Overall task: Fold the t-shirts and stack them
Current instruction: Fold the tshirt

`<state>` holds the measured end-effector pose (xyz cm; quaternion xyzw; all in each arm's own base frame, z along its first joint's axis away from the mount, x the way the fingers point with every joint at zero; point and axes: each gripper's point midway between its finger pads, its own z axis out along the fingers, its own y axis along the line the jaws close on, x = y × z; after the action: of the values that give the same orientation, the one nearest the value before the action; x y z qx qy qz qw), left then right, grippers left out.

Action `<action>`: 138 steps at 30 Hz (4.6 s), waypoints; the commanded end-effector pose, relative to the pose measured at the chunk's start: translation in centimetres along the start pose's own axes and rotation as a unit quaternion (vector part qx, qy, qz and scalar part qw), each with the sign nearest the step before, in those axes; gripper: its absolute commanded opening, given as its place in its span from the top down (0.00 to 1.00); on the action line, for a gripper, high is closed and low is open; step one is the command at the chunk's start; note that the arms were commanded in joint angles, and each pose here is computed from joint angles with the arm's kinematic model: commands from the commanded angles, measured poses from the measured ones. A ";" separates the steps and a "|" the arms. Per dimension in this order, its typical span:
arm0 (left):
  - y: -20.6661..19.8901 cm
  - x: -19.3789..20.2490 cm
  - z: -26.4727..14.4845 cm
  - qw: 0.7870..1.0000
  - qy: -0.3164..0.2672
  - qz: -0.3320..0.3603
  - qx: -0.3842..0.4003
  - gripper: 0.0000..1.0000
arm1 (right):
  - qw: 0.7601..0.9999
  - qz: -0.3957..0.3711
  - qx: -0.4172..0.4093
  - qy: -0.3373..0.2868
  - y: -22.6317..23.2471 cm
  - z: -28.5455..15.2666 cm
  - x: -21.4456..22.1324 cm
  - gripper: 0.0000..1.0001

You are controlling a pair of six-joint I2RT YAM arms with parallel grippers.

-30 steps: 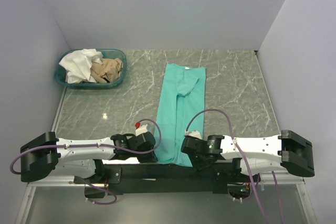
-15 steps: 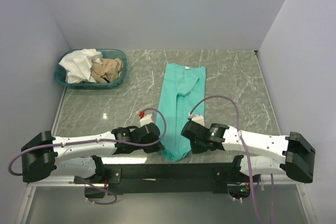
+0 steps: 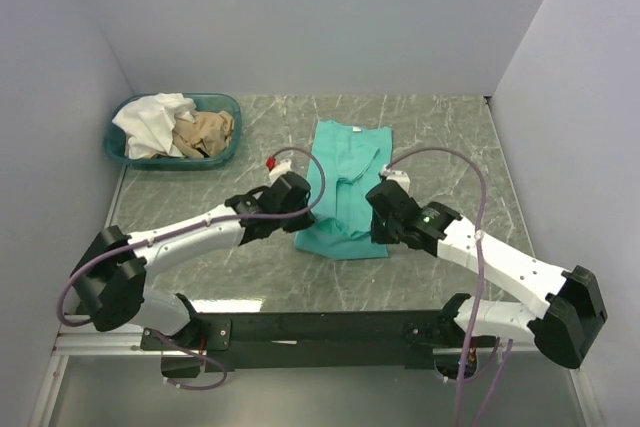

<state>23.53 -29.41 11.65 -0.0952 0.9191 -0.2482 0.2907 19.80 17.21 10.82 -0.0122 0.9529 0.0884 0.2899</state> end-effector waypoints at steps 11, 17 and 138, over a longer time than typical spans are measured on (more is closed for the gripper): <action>-2.4 -9.3 4.0 0.999 -0.044 0.024 0.017 0.99 | 0.998 0.027 0.004 -0.063 -0.7 2.7 -9.7 1.00; -1.9 -11.0 6.4 0.999 -0.034 0.025 0.014 0.99 | 0.998 0.034 0.013 -0.054 -1.6 4.9 -11.8 1.00; 1.4 0.5 -7.0 0.996 -0.056 0.034 0.059 0.99 | 0.980 0.134 -0.138 -0.056 -1.7 -4.4 -1.0 1.00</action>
<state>16.58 -25.28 12.89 -0.0402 0.8998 -0.3000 0.3142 15.20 15.11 11.92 0.0724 0.9228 0.2715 0.2635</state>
